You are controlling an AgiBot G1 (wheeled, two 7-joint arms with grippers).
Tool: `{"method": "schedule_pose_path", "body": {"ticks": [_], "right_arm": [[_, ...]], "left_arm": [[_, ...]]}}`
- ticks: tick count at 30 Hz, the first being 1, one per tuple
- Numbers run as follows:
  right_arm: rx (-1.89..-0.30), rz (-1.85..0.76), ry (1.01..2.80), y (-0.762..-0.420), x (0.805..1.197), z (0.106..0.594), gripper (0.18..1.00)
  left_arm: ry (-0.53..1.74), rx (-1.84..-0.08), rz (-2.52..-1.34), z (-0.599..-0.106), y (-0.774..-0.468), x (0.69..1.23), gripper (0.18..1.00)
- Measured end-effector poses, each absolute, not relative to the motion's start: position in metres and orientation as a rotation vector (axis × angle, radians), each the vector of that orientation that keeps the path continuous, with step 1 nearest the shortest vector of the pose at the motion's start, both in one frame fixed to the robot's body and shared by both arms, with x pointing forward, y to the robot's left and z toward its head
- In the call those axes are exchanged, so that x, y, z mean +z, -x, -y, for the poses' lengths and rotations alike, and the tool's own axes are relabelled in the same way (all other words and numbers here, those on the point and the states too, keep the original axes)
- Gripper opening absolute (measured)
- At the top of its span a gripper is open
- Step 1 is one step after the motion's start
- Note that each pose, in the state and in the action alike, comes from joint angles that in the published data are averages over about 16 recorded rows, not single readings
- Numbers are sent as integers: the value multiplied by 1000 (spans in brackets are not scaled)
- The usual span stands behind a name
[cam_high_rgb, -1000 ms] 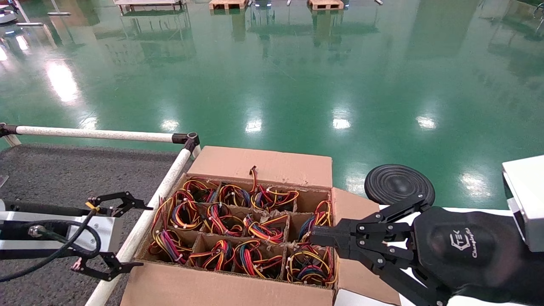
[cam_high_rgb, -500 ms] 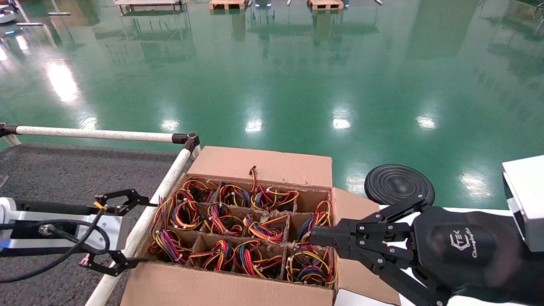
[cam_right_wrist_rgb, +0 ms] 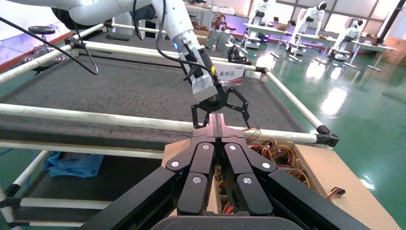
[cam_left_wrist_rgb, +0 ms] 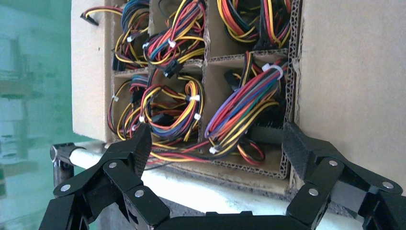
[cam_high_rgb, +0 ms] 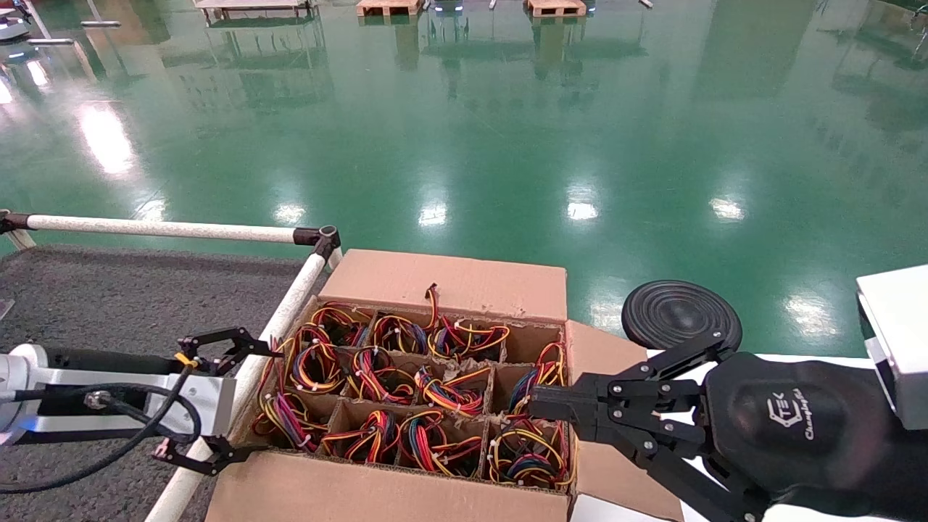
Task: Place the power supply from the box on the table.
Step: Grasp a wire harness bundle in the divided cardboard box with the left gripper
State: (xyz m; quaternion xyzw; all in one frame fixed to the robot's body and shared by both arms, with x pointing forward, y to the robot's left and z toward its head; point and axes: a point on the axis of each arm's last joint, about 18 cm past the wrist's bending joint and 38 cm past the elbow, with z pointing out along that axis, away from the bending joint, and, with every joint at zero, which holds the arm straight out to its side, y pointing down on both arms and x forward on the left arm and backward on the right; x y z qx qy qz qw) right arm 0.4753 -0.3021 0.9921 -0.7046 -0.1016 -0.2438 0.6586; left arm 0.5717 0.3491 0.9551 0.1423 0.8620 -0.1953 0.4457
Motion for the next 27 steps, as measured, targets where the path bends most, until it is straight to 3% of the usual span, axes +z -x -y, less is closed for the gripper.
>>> {"method": "schedule_pose_path", "body": {"ticks": [27], "right_arm": [[-552,230,1595,-475,992,302,194]], "left_arm": [[-402,-514,-2133,-337,-573,943,980]]}}
